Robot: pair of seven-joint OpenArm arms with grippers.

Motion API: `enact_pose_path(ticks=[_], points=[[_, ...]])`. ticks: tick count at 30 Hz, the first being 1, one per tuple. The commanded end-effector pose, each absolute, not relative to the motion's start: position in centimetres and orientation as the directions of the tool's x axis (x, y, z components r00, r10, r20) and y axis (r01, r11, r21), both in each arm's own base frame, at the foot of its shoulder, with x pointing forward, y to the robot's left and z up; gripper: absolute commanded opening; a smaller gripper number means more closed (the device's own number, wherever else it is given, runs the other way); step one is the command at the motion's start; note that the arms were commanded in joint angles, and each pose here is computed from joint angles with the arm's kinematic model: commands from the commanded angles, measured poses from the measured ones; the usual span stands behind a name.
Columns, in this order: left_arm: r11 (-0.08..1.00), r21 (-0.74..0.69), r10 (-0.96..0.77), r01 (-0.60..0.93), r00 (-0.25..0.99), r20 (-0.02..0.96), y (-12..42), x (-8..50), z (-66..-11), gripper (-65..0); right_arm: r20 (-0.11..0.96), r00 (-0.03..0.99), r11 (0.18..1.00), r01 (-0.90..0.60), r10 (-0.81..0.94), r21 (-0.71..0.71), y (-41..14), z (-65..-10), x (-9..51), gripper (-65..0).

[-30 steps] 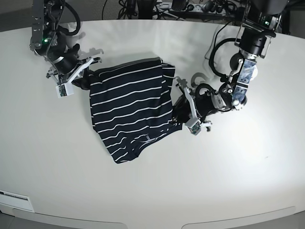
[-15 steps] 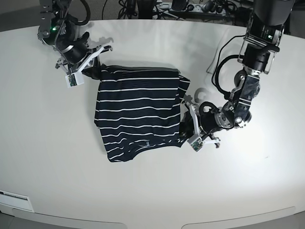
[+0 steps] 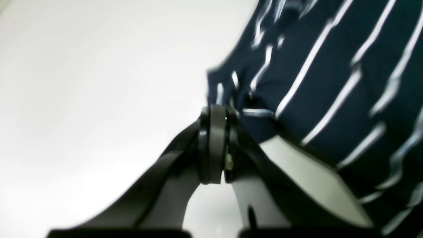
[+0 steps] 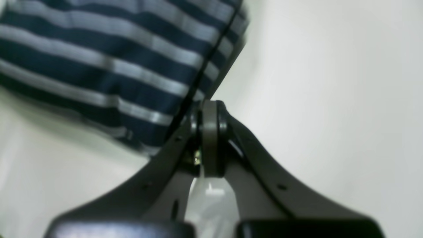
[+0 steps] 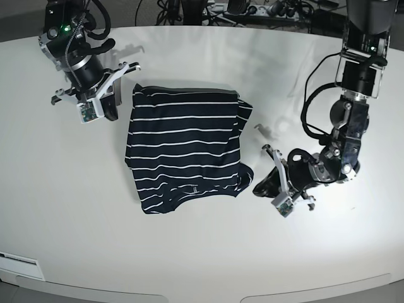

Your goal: Fold the T-shirt properly

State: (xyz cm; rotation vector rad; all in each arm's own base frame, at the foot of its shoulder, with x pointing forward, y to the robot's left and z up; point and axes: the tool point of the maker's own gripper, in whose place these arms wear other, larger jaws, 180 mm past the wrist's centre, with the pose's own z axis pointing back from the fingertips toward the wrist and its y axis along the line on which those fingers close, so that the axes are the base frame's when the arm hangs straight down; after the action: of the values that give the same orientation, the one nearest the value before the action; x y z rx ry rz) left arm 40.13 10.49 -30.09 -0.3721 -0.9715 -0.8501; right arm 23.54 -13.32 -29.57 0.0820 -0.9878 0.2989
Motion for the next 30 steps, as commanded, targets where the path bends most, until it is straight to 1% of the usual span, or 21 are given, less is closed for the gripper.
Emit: enact_pose_path(ticks=[1, 4, 6, 8, 11, 13, 15, 20, 25, 30], points=[[0.639, 0.100, -0.398, 0.763, 0.217, 0.891, 10.7, 41.1, -26.1, -65.0, 0.870, 0.453, 0.961, -0.267, 0.195, -0.076, -13.6, -27.5, 24.2, -65.0], [0.645, -0.011, -0.243, 0.764, 0.218, 0.945, 11.1, 40.2, -21.7, -65.0, 0.902, 0.406, 0.969, -0.244, 0.148, -0.049, -14.1, -25.3, 24.4, -65.0], [0.615, -0.105, -0.134, 0.781, 0.235, 0.963, 11.0, 38.6, -19.4, -65.0, 0.918, 0.386, 0.970, -0.243, 0.095, 0.002, -14.2, -24.2, 24.3, -65.0], [0.567, -0.186, -0.060, 0.802, 0.265, 0.962, 10.8, 36.4, -18.1, -65.0, 0.933, 0.357, 0.954, -0.292, 0.044, 0.066, -13.6, -23.1, 23.8, -65.0], [0.498, -0.272, -0.010, 0.824, 0.319, 0.948, 10.8, 33.1, -17.7, -65.0, 0.950, 0.313, 0.910, -0.391, -0.009, 0.138, -12.6, -21.5, 22.9, -65.0], [0.462, -0.316, 0.005, 0.829, 0.354, 0.935, 10.9, 30.8, -17.9, -65.0, 0.952, 0.304, 0.886, -0.432, -0.030, 0.166, -12.6, -20.7, 22.3, -65.0], [0.470, -0.325, -0.034, 0.821, 0.385, 0.922, 11.2, 28.7, -19.2, -65.0, 0.949, 0.309, 0.874, -0.445, -0.055, 0.195, -13.1, -20.2, 21.7, -65.0], [0.497, -0.330, -0.086, 0.802, 0.425, 0.901, 11.8, 23.5, -20.6, -65.0, 0.922, 0.379, 0.850, -0.456, -0.081, 0.262, -14.6, -20.3, 18.8, -65.0], [0.520, -0.335, -0.157, 0.786, 0.474, 0.866, 11.9, 18.2, -21.4, -65.0, 0.882, 0.465, 0.870, -0.404, -0.071, 0.283, -16.7, -21.1, 15.7, -65.0], [0.538, -0.398, -0.198, 0.743, 0.571, 0.797, 11.8, 13.2, -22.4, -65.0, 0.819, 0.569, 0.879, -0.349, -0.075, 0.323, -18.1, -21.9, 12.5, -65.0]])
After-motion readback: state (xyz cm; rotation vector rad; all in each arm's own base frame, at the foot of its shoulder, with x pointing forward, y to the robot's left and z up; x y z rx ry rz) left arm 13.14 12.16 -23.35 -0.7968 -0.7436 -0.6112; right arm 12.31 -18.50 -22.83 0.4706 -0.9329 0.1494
